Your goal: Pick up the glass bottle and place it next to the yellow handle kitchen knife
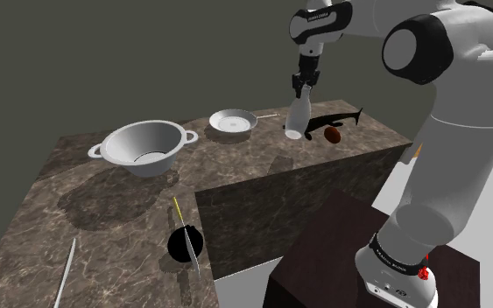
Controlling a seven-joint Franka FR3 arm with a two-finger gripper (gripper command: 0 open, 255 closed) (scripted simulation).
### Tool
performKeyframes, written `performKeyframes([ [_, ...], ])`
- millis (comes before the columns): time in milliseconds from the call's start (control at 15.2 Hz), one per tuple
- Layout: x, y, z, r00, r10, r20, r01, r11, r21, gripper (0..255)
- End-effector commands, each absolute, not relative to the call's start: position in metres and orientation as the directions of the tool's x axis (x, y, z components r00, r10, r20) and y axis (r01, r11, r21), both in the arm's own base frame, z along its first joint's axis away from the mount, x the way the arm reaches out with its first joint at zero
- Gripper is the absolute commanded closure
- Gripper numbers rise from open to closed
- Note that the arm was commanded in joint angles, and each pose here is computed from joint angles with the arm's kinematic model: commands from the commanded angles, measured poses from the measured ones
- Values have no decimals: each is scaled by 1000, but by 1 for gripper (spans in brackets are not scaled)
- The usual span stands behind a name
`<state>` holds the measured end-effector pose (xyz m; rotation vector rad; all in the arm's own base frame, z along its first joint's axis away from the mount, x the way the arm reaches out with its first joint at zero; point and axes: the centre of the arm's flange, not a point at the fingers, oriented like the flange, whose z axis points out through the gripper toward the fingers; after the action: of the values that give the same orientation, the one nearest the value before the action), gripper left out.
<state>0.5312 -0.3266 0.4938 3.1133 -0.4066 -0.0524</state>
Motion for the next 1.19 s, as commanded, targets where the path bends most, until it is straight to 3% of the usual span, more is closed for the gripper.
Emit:
performKeyframes([
  [0,532,-326,505,966,-257,-33,-257,-966,6,255],
  [528,532,-326,544,966,-257,-33,-257,-966,6,255],
  [1122,514,-209,544,966,-257,-33,-257,-966,6,255],
])
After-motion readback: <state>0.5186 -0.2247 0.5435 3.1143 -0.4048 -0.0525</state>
